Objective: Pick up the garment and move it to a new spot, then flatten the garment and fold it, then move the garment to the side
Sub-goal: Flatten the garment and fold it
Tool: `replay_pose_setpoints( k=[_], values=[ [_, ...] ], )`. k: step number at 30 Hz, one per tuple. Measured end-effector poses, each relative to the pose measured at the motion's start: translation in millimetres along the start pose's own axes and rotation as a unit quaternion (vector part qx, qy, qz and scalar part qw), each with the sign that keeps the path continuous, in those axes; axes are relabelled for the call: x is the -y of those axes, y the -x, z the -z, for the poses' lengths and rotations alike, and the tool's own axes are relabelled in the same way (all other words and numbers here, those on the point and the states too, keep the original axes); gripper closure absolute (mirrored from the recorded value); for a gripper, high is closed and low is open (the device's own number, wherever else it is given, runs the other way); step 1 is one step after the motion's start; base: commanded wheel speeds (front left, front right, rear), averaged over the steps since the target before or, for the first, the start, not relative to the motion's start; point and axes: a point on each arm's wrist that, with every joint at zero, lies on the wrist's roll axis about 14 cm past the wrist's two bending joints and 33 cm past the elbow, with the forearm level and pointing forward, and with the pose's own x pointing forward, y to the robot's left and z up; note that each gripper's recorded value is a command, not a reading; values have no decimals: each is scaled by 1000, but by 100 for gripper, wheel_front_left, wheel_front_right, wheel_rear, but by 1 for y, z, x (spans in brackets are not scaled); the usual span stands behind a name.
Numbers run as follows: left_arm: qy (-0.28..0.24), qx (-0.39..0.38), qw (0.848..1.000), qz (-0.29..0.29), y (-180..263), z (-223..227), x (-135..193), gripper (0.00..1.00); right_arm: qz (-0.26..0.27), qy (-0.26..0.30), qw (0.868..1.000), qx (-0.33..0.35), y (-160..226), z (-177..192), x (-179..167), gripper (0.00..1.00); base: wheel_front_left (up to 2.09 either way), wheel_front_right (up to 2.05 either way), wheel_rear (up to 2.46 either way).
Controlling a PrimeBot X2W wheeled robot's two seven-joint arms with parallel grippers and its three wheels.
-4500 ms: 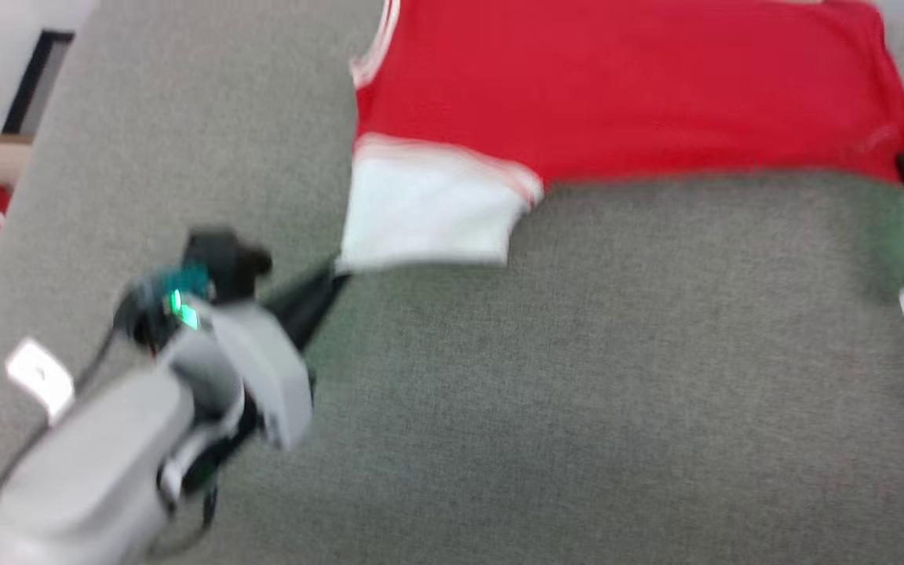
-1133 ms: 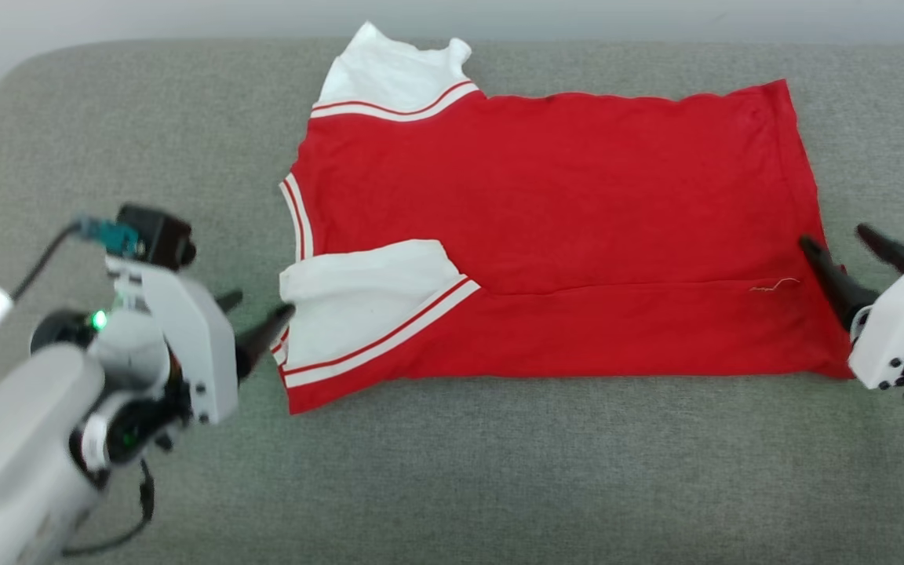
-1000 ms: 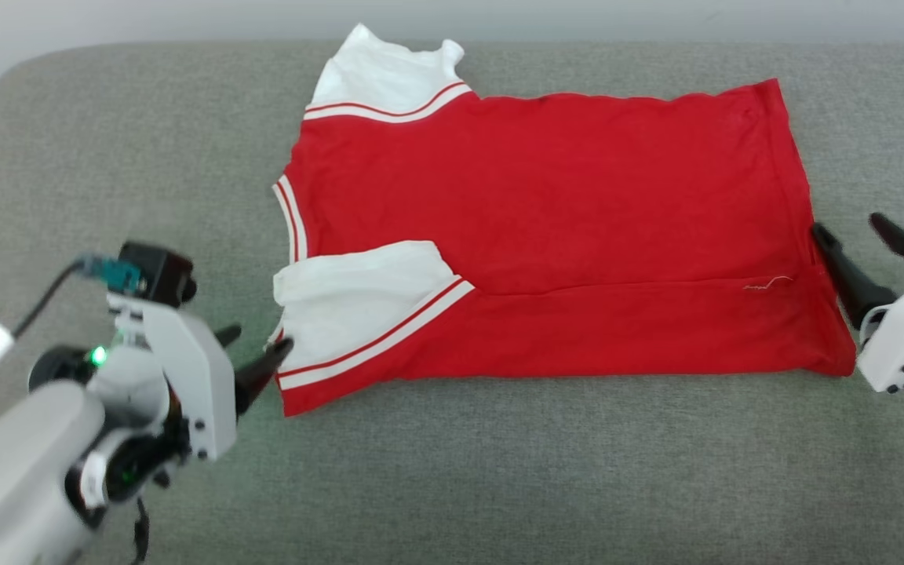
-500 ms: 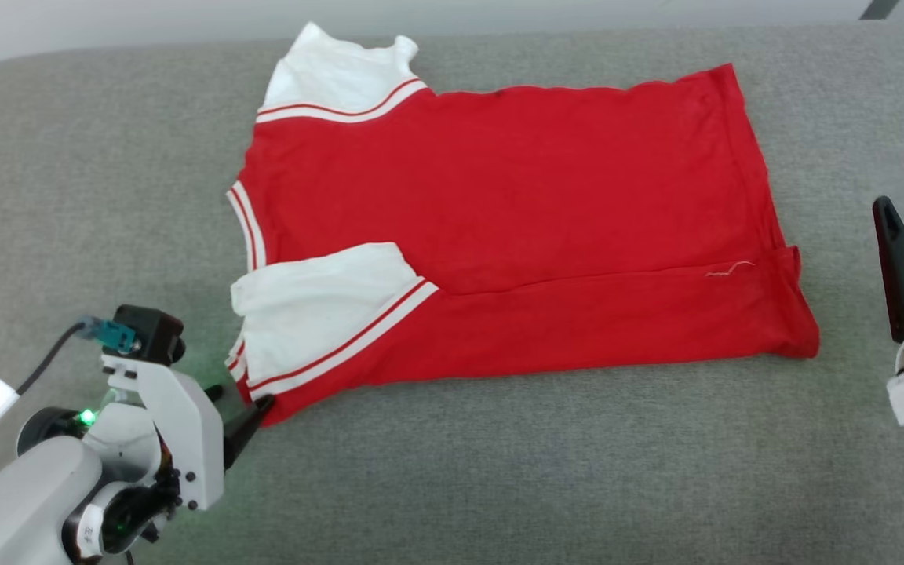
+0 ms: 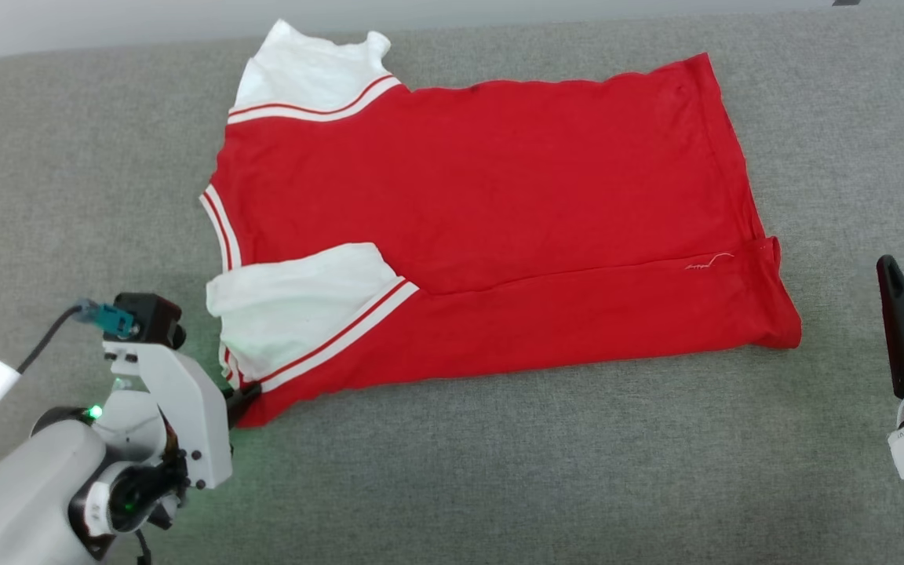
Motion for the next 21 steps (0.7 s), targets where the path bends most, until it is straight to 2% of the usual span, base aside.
replay_pose_setpoints(
  k=[3, 7, 15, 21],
  values=[
    [-1, -2, 1000, 0, 0, 0, 0, 100, 0, -11, 1000, -26, 1, 9, 0, 0, 0, 0, 0],
    [-3, -5, 1000, 2, 1, -1, 0, 100, -6, -30, 995, -93, 2, 34, -4, 0, 0, 0, 0],
    [-8, -4, 1000, 4, 4, -2, 2, 100, -28, -32, 980, -194, -9, 65, -9, 0, 0, 0, 0],
    [-9, 0, 1000, 6, 6, -2, 5, 100, -36, -25, 963, -266, -20, 94, -11, 0, 0, 0, 0]
  ],
)
